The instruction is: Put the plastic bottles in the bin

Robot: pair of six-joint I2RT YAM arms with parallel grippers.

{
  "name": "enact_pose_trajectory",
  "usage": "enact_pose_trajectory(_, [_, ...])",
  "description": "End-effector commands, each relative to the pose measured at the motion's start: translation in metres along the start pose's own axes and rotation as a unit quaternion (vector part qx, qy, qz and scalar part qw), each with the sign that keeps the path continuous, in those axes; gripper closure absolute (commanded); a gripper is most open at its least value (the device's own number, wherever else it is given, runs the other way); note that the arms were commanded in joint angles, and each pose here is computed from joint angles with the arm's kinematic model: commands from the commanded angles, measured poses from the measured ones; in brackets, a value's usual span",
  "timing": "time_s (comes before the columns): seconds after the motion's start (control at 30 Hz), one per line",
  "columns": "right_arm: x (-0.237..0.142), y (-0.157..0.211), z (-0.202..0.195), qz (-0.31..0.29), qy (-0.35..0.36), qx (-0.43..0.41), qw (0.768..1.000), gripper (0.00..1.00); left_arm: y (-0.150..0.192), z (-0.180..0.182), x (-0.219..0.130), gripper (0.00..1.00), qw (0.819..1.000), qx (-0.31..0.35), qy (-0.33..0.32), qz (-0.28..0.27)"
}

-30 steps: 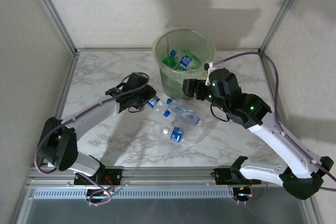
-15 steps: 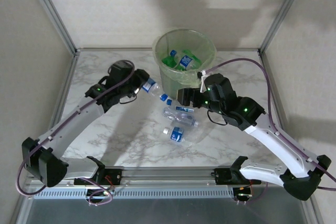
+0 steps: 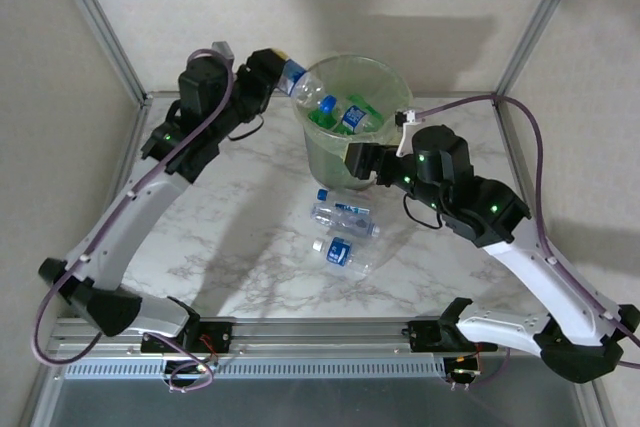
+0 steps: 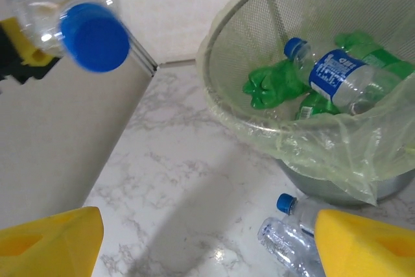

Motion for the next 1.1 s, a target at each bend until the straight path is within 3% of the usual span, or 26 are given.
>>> enact_pose_trajectory(0.0, [-0.016, 0.000, -0.012, -0.005, 0.031, 0.015, 0.999, 0.15, -0.001, -0.002, 0.030, 0.50, 1.000, -0.014, 0.008, -0.004])
enact_pose_trajectory(0.27, [-0.049, 0.024, -0.032, -0.003, 0.051, 0.052, 0.997, 0.16, 0.014, 0.012, 0.092, 0.50, 0.999, 0.015, -0.033, 0.020])
enact_pose_trajectory(0.47, [-0.062, 0.036, -0.045, 0.005, 0.080, 0.057, 0.995, 0.16, 0.020, 0.030, 0.116, 0.43, 0.996, 0.032, -0.076, 0.030])
enact_pose_trajectory(0.73, [-0.060, 0.035, -0.049, -0.005, 0.092, 0.063, 0.994, 0.15, 0.020, 0.034, 0.117, 0.21, 0.994, 0.050, -0.090, 0.033])
enact_pose_trajectory(0.9, [-0.055, 0.035, -0.048, -0.002, 0.093, 0.059, 0.994, 0.15, 0.019, 0.021, 0.109, 0.19, 0.993, 0.068, -0.088, 0.037])
enact_pose_trajectory(1.07, [-0.044, 0.035, -0.043, 0.011, 0.090, 0.042, 0.995, 0.14, 0.004, -0.002, 0.076, 0.18, 0.991, 0.105, -0.080, 0.005])
Point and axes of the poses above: each hand's point on the last joint's axis, 136 mm out from that joint toward the fingers, its own x axis out along the fingers, its own z axis along the line the jaws close on, y = z × x, the point moved 3 cm from there along -x, back along the fingers, and after that the axes turned 14 degrees about -x, right-handed, at the moved point
